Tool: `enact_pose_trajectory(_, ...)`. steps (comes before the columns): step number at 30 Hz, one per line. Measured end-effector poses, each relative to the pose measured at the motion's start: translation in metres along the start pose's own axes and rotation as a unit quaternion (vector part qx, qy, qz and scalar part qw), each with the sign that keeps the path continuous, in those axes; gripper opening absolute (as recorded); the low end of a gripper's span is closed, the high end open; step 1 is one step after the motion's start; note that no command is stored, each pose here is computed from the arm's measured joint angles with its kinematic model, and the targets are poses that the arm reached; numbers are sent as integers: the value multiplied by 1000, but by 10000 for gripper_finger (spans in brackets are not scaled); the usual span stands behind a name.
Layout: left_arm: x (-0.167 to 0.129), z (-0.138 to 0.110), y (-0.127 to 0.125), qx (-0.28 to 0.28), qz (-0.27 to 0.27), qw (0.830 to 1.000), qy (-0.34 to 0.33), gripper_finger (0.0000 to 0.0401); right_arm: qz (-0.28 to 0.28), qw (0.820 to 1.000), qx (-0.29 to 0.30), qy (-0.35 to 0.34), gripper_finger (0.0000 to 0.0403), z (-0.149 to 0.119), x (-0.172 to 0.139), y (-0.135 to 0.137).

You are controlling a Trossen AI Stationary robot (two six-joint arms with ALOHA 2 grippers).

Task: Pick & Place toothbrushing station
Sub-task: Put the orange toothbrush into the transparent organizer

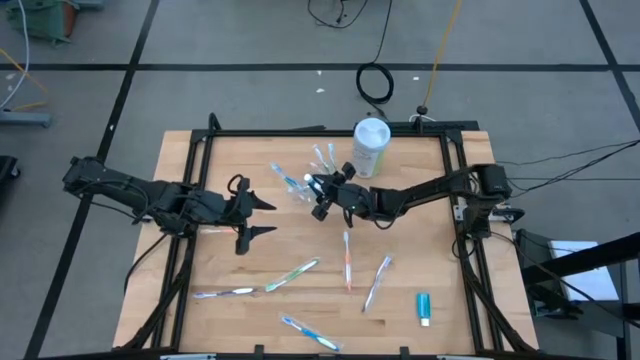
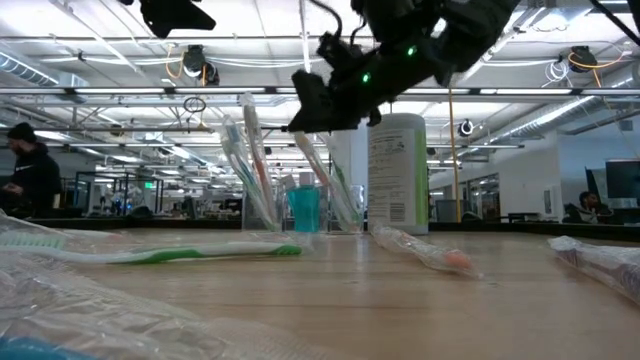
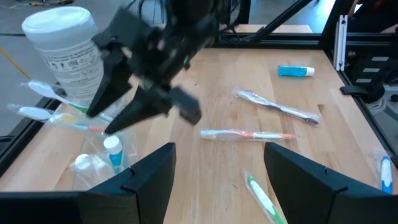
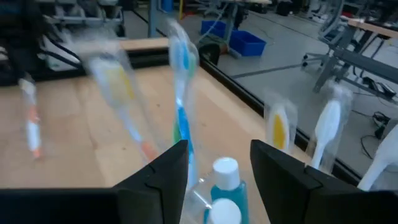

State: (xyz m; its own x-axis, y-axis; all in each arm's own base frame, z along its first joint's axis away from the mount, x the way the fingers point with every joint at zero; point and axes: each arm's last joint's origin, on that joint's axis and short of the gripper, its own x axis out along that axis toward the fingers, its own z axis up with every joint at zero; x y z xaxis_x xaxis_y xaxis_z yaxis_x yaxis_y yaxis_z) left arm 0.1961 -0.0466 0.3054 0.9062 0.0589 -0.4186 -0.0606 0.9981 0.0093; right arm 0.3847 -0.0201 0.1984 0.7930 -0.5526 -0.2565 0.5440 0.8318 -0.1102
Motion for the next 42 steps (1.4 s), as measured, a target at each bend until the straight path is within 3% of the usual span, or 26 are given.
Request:
enact_pose_trajectory(11, -1, -15, 2, -32, 14, 997, 74, 250, 70, 992, -74, 73, 160, 19, -67, 21)
enact_pose_trajectory(16, -3, -24, 4, -59, 27, 991, 117, 250, 187, 973, -71, 112, 158, 16, -90, 37)
enact_pose_trajectory(23, 1, -40, -1, -59, 20, 988, 139, 251, 348, 924, -69, 140, 161, 12, -107, 56)
enact_pose_trajectory(28, 9, -59, -13, -42, -11, 992, 122, 251, 366, 917, -73, 142, 160, 11, -111, 60)
enact_pose_trajectory(37, 20, -98, -39, -6, -177, 984, 22, 250, 365, 917, -74, 140, 158, 11, -111, 60)
enact_pose_trajectory(42, 22, -111, -44, 12, -207, 978, -28, 250, 365, 918, -74, 140, 160, 11, -111, 60)
